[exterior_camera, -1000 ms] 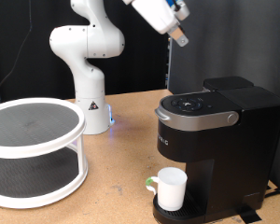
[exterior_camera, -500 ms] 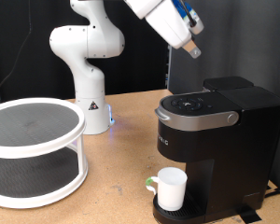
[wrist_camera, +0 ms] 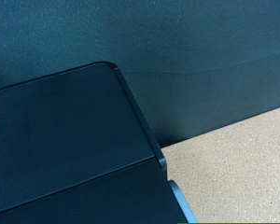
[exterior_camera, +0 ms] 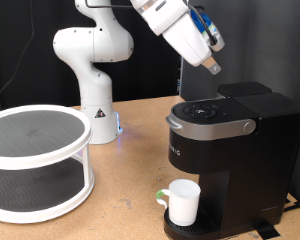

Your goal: Make a cup of coffee with the keurig machine

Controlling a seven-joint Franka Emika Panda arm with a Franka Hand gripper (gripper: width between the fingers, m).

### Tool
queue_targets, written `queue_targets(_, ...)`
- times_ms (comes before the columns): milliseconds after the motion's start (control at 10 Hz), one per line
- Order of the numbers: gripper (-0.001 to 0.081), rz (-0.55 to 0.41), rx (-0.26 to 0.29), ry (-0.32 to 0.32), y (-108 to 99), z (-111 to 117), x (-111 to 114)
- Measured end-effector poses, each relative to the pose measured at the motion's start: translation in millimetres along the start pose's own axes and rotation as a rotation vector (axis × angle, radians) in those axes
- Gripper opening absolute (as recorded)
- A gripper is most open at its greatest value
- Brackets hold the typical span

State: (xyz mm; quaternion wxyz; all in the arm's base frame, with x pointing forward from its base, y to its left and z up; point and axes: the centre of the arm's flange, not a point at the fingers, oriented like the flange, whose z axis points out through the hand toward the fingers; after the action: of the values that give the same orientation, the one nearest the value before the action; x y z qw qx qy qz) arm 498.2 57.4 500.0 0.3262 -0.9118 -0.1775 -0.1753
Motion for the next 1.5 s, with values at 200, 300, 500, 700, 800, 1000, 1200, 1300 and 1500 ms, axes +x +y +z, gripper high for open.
queue_targets(200, 0.0806, -0.005, 0.003, 0.003, -2, 2, 1)
queue_targets(300, 0.0806, -0.007, 0.002, 0.003, -3, 3, 1)
queue_targets(500, 0.0806, -0.008, -0.013, 0.008, -3, 8, 0)
queue_targets(700, 0.0806, -0.007, -0.015, 0.002, -3, 12, -3)
queue_targets(800, 0.0806, -0.003, -0.015, -0.003, -2, 15, -5)
queue_targets(1000, 0.0806, 0.003, -0.022, -0.014, 2, 22, -12)
queue_targets(1200, 0.0806, -0.003, -0.03, -0.02, 7, 28, -19)
queue_targets(1300, 0.0806, -0.004, -0.034, -0.022, 9, 31, -22)
queue_targets(1500, 0.0702, 0.002, -0.052, -0.02, 14, 36, -28)
